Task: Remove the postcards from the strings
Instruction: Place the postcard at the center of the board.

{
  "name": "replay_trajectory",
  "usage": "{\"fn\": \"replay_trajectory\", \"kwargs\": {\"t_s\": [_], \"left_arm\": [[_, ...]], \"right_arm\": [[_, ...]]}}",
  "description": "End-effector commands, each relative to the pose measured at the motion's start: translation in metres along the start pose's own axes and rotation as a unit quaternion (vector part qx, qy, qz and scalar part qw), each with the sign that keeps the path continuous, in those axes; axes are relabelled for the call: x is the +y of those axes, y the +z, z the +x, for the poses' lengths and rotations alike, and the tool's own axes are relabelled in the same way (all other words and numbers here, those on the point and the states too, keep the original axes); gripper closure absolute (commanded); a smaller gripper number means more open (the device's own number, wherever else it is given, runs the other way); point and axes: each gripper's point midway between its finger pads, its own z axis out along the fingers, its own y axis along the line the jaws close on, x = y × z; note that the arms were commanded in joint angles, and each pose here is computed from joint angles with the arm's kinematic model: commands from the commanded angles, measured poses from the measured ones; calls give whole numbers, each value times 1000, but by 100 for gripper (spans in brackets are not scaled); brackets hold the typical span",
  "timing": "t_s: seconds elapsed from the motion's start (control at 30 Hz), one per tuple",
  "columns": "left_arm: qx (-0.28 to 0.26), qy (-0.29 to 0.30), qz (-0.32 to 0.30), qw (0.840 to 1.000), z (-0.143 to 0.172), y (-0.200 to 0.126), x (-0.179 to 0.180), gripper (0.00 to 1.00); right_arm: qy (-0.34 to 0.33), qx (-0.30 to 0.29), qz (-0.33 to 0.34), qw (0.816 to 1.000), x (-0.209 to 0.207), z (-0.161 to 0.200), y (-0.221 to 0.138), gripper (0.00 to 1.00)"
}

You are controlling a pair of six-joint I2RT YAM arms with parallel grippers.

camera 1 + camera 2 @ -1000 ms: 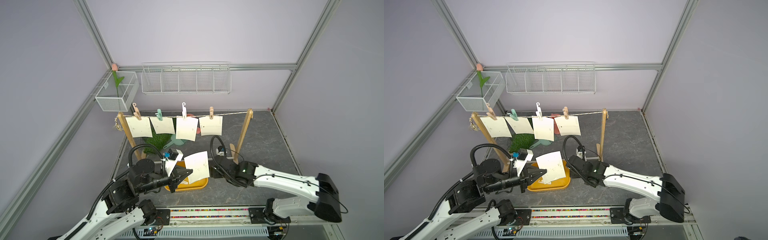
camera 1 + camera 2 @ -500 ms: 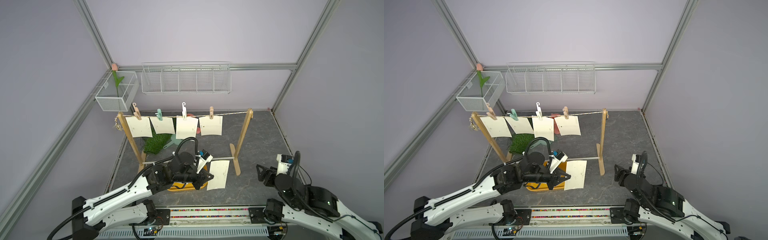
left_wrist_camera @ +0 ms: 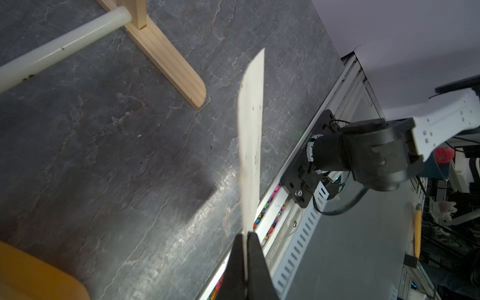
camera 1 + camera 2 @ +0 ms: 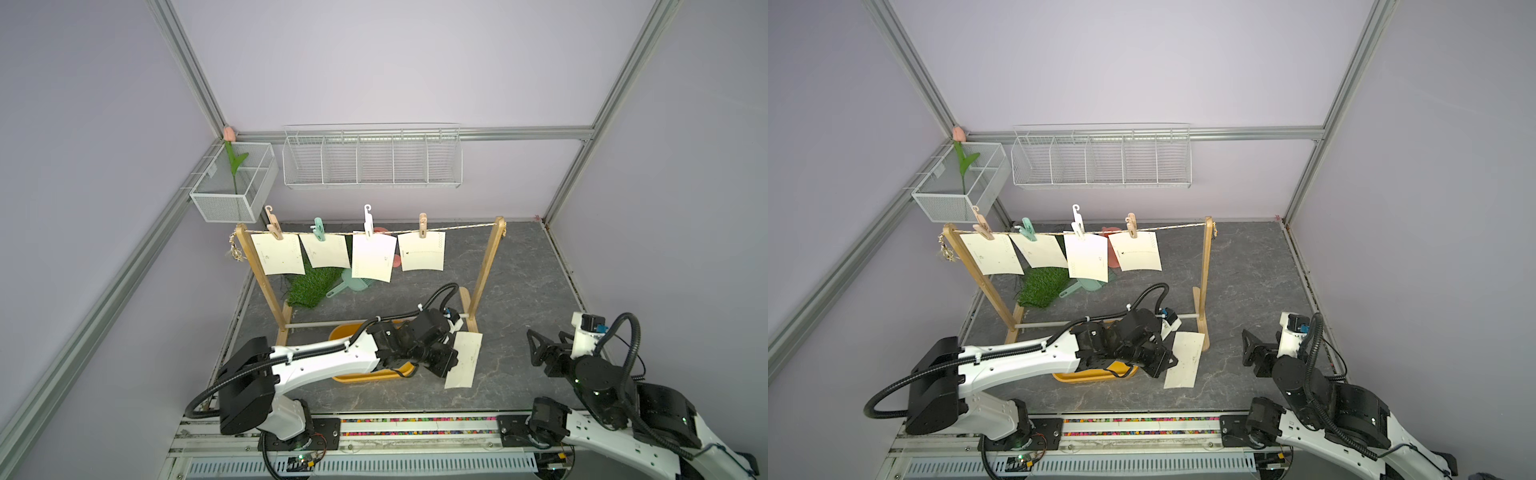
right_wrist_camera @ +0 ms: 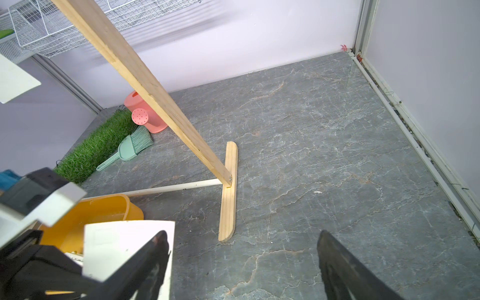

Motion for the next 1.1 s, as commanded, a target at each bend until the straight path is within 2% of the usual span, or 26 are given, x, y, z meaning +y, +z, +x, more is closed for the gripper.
{"fn": "replay_trajectory", "kwargs": {"t_s": [0.0, 0.13, 0.33, 0.67, 1.07], "left_arm": [[2, -25, -8, 1000, -10, 11, -4, 100], [20, -45, -45, 998, -6, 21, 10, 100], [58, -63, -66, 994, 9, 33, 21, 100], [69, -69, -89, 991, 20, 42, 37, 100], [60, -66, -105, 990, 19, 39, 44, 86]], "right_arm": [[-15, -4, 1, 1000, -3, -1, -1, 10], [-13, -10, 6, 1000, -5, -4, -2, 9], [-13, -15, 8, 1000, -6, -5, -2, 9], [-17, -12, 5, 1000, -3, -3, 0, 9], [-18, -10, 5, 1000, -3, -3, 0, 8]]}}
